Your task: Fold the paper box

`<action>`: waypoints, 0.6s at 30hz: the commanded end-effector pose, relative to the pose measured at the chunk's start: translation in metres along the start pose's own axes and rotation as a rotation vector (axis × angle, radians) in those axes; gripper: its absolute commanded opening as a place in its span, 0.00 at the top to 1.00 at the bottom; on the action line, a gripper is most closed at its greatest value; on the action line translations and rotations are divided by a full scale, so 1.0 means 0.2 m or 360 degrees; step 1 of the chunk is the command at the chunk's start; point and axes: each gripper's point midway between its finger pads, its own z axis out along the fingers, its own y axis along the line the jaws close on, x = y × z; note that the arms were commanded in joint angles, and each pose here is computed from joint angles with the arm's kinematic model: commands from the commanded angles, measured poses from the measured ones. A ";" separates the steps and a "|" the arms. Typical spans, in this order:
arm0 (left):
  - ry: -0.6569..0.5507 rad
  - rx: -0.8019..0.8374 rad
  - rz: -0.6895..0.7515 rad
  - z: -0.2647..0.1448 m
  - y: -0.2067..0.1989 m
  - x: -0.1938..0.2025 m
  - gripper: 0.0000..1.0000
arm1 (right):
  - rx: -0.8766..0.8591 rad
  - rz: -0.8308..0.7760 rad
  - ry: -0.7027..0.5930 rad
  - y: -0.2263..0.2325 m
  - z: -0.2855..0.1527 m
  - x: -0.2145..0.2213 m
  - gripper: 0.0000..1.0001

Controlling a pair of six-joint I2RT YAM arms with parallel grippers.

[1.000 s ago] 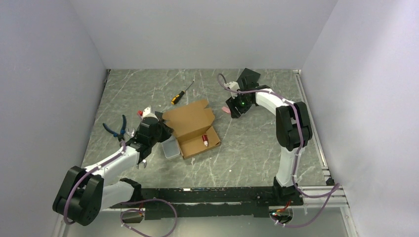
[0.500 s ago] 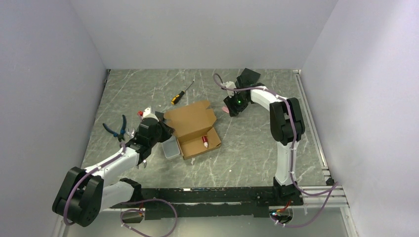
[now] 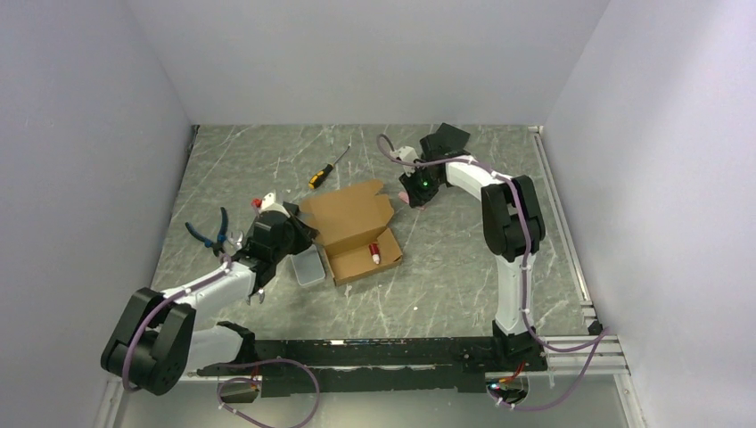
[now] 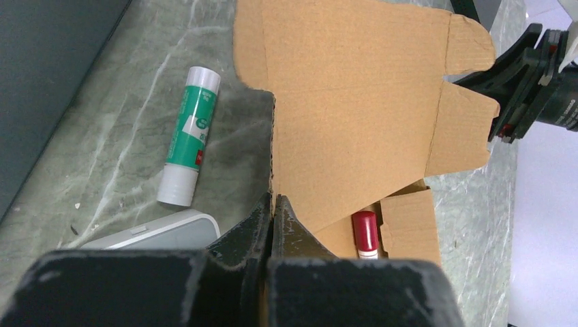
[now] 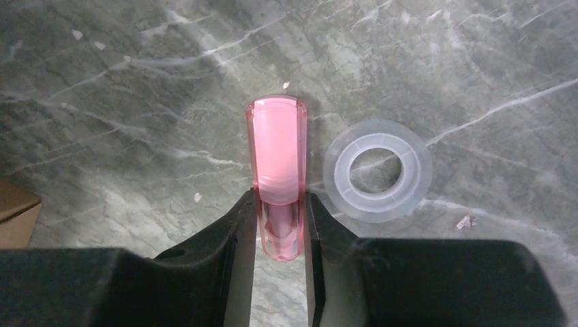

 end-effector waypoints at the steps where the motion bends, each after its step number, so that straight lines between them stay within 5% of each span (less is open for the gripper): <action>1: -0.0048 0.0095 -0.0019 0.03 -0.08 -0.05 0.97 | -0.0025 -0.0025 -0.0070 0.03 -0.10 0.00 0.96; 11: -0.0019 0.0108 -0.0009 0.10 -0.09 -0.04 0.97 | -0.0067 0.0010 -0.0317 0.16 -0.55 0.03 0.98; 18: 0.0019 0.0181 -0.0018 0.16 -0.16 -0.03 0.97 | -0.0357 -0.0282 -0.0458 0.55 -0.72 0.00 0.97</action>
